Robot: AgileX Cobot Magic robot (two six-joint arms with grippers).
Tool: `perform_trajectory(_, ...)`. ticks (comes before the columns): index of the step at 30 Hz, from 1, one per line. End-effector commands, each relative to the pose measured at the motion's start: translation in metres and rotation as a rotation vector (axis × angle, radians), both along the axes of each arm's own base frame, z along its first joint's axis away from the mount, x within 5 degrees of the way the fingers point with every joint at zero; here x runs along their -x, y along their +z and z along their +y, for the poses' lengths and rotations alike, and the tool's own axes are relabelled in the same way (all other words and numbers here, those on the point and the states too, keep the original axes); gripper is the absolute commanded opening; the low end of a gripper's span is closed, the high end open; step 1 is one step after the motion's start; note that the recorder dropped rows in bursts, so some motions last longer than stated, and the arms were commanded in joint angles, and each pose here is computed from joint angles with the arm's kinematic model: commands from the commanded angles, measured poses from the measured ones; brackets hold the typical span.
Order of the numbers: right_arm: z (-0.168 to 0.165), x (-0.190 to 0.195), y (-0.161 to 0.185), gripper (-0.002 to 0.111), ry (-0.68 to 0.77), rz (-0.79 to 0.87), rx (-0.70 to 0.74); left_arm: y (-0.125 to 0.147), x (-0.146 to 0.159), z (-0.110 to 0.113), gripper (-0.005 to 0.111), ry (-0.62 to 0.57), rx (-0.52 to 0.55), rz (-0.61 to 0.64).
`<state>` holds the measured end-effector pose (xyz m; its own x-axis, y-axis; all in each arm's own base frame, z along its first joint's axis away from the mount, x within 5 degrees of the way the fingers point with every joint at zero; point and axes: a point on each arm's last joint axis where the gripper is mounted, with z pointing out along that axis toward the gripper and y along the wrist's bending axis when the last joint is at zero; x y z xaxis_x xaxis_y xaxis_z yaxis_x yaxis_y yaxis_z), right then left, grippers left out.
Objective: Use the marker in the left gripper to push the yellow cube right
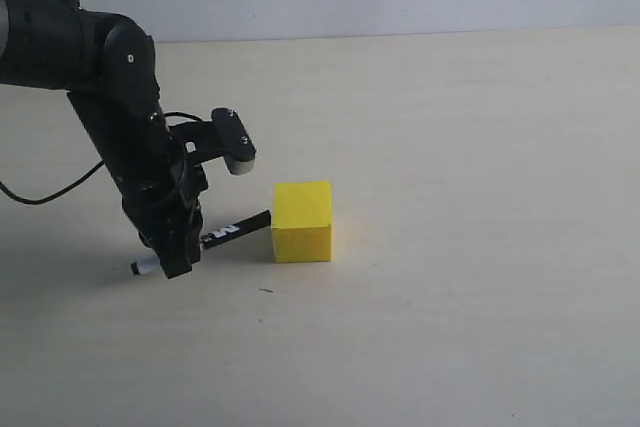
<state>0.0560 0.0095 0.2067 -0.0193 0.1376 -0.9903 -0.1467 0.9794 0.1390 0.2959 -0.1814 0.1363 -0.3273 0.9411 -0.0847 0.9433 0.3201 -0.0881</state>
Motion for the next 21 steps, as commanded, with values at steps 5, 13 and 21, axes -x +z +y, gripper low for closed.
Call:
perform_trajectory(5, 0.000, 0.000, -0.001, 0.000, 0.000, -0.005, 0.007, 0.003, -0.005, 0.021, 0.000, -0.157, -0.206, -0.017)
perform_trajectory(13, 0.000, 0.000, -0.001, 0.000, 0.000, -0.005, 0.007, 0.005, -0.019, 0.031, 0.000, -0.280, -0.261, -0.120)
perform_trajectory(21, 0.000, 0.000, -0.001, 0.000, 0.000, -0.005, 0.007, 0.024, -0.039, 0.042, 0.000, -0.334, -0.072, -0.078)
